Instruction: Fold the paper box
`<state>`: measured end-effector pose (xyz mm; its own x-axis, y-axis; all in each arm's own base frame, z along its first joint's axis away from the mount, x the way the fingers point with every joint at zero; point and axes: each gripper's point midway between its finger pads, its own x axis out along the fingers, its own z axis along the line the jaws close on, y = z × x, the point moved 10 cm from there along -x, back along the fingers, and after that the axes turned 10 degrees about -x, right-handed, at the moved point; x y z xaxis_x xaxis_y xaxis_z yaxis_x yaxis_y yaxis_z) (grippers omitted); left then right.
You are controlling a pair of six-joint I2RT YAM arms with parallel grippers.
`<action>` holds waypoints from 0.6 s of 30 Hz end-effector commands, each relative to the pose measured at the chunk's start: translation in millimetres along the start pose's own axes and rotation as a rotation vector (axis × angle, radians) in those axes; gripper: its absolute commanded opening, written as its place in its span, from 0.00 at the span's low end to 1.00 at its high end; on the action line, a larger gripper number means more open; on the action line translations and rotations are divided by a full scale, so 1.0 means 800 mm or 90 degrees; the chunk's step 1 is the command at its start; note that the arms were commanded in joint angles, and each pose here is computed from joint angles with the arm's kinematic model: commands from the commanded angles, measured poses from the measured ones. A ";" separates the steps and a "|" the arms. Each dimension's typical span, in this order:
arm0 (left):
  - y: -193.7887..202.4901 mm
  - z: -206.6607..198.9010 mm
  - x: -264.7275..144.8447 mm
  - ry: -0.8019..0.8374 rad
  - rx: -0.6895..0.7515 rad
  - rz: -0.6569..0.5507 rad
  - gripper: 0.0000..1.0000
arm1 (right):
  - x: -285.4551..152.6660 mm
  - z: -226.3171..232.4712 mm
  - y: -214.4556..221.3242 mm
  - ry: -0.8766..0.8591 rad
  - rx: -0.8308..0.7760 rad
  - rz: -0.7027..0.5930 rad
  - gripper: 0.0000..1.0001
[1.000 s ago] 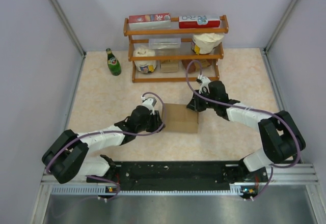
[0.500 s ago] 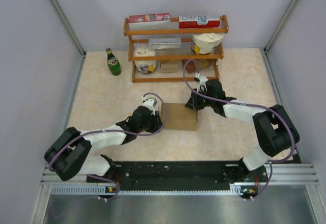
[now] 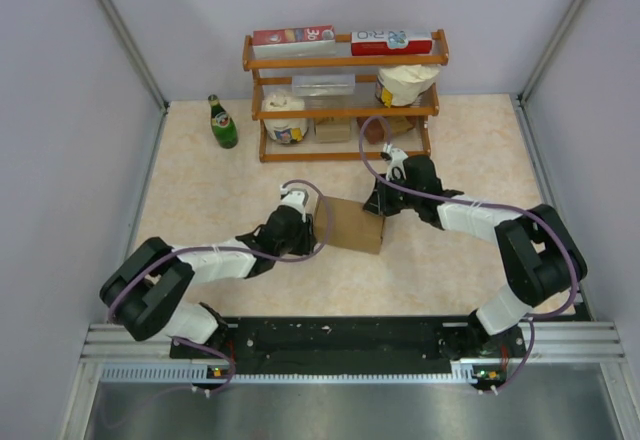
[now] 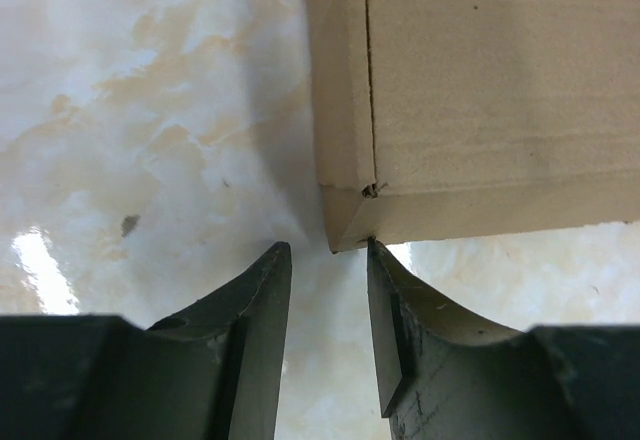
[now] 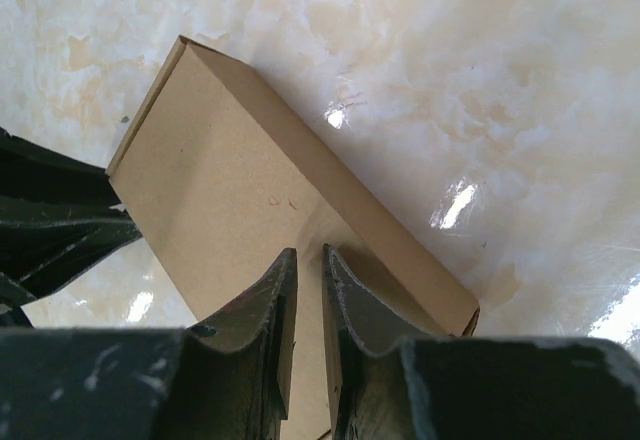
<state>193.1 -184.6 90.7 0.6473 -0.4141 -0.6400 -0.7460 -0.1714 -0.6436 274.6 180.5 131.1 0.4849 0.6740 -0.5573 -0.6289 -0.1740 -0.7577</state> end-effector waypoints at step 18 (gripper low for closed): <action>-0.051 -0.015 0.015 -0.086 0.010 -0.110 0.45 | -0.060 0.014 -0.037 0.112 -0.026 -0.045 0.19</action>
<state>229.3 -196.4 95.8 0.7402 -0.2637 -0.6185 -0.6678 -0.1807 -0.7221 254.3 172.5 154.4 0.4460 0.6921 -0.5676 -0.6389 -0.1979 -0.7434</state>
